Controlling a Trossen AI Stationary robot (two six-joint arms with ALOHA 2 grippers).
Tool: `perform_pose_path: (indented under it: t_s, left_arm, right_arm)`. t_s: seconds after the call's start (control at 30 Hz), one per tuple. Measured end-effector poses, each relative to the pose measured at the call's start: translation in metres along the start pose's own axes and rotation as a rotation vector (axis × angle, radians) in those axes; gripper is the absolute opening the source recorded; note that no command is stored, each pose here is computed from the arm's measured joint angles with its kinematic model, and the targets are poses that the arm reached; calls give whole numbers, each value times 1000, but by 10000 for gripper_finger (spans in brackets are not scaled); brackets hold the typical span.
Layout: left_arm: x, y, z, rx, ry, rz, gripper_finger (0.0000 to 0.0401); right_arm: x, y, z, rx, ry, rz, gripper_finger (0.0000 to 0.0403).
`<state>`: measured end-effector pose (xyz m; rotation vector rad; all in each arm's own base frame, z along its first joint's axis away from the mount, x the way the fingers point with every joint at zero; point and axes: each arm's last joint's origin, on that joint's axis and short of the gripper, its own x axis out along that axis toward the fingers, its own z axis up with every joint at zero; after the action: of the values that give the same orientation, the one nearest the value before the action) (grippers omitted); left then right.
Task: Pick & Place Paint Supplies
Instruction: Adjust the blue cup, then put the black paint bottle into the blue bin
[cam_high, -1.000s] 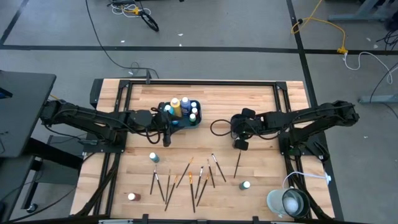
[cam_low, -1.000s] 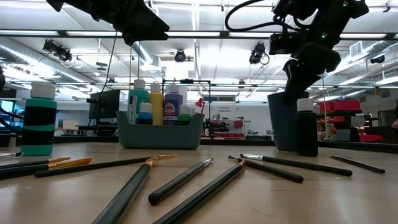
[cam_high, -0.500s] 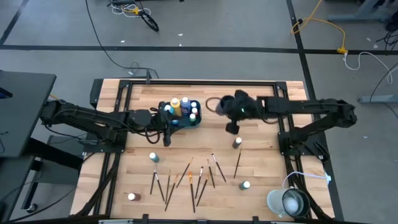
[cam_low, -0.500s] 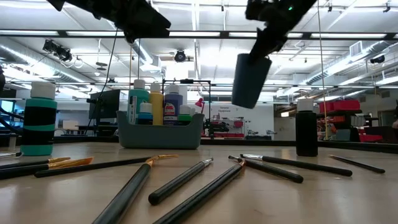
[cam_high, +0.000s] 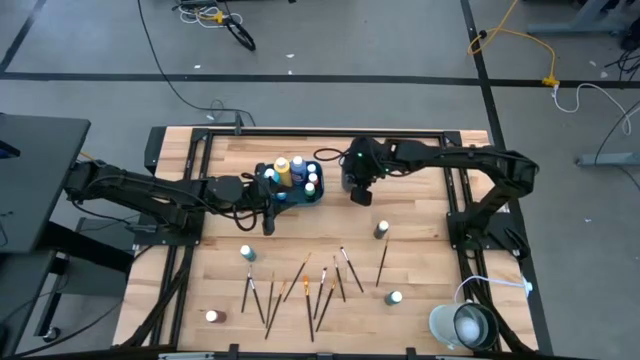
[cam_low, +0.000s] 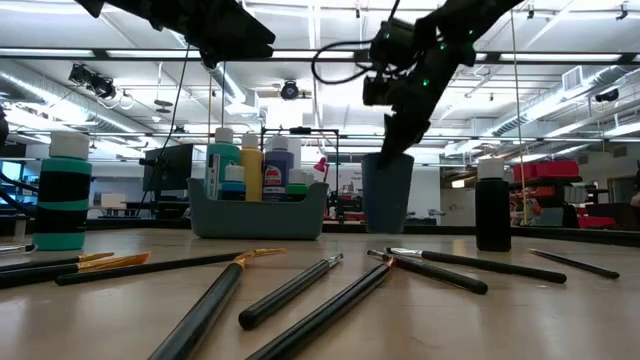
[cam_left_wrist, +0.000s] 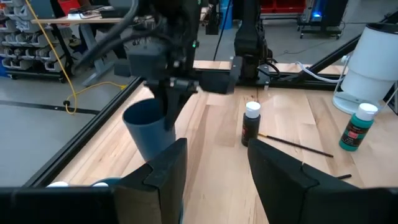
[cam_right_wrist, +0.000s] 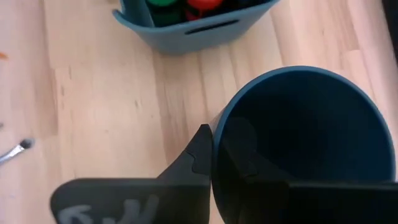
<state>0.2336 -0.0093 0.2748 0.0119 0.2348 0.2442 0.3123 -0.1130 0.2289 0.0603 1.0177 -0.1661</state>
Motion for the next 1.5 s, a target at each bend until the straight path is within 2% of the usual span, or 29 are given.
perform_pose_path:
  t_s: [0.37,0.83,1.13,1.37,1.5]
  left_arm:
    - [0,0,0,0,1,0,179]
    - [0,0,0,1,1,0,179]
    - [0,0,0,-4,1,0,179]
    - [0,0,0,-8,1,0,179]
    - [0,0,0,-11,0,0,179]
  right_arm:
    - [5,-13,-2,-18,2,2,16]
    - [2,-12,-1,-44,-11,-2,127]
    - [-43,9,4,-80,-95,-65,164]
    - [-85,48,-5,-180,-116,5,186]
    - [-104,66,-14,-122,-112,50,206]
